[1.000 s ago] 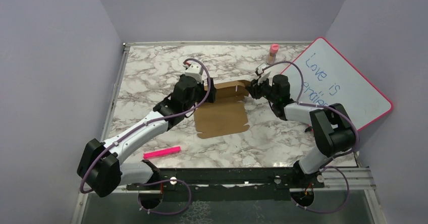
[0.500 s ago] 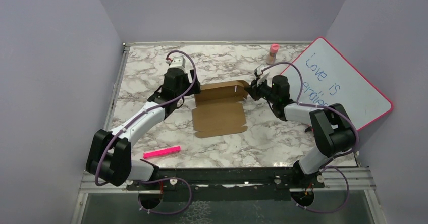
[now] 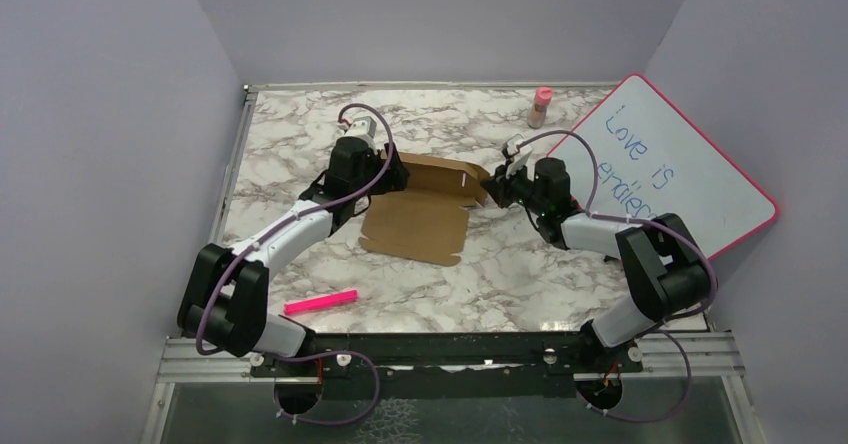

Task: Fold the paper box

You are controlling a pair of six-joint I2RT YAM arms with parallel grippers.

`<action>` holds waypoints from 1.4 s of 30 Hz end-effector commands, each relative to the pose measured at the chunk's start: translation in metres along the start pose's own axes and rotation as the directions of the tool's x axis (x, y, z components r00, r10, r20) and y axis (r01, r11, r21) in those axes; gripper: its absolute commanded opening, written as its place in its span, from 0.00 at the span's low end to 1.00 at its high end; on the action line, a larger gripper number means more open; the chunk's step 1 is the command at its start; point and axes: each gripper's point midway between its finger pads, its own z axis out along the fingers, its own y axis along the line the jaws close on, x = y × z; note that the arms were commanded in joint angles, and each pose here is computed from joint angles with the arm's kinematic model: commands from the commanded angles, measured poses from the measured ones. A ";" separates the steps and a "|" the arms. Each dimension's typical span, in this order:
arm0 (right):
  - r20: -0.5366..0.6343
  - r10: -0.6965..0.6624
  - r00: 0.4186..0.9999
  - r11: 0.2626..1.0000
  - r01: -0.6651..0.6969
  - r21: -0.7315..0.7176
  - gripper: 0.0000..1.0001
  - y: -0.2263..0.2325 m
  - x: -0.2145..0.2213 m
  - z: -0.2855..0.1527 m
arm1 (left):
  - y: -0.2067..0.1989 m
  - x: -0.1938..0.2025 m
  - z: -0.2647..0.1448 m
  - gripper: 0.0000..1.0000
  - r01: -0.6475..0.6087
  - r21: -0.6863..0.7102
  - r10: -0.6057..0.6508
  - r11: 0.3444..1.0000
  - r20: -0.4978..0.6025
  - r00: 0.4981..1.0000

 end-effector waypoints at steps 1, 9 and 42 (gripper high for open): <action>0.041 0.012 0.999 0.999 -0.013 0.029 0.08 0.000 -0.007 -0.005 | -0.005 -0.017 -0.014 0.81 -0.025 0.010 0.024 1.000 0.084 0.996; 0.019 0.038 0.999 0.999 -0.038 0.000 0.08 0.013 0.001 0.000 | -0.047 0.023 -0.023 0.81 -0.211 0.100 0.191 0.972 0.178 0.965; -0.019 0.018 1.000 0.997 -0.019 -0.080 0.08 0.040 0.013 0.008 | -0.068 0.131 0.084 0.87 -0.518 0.020 0.503 0.855 0.206 0.839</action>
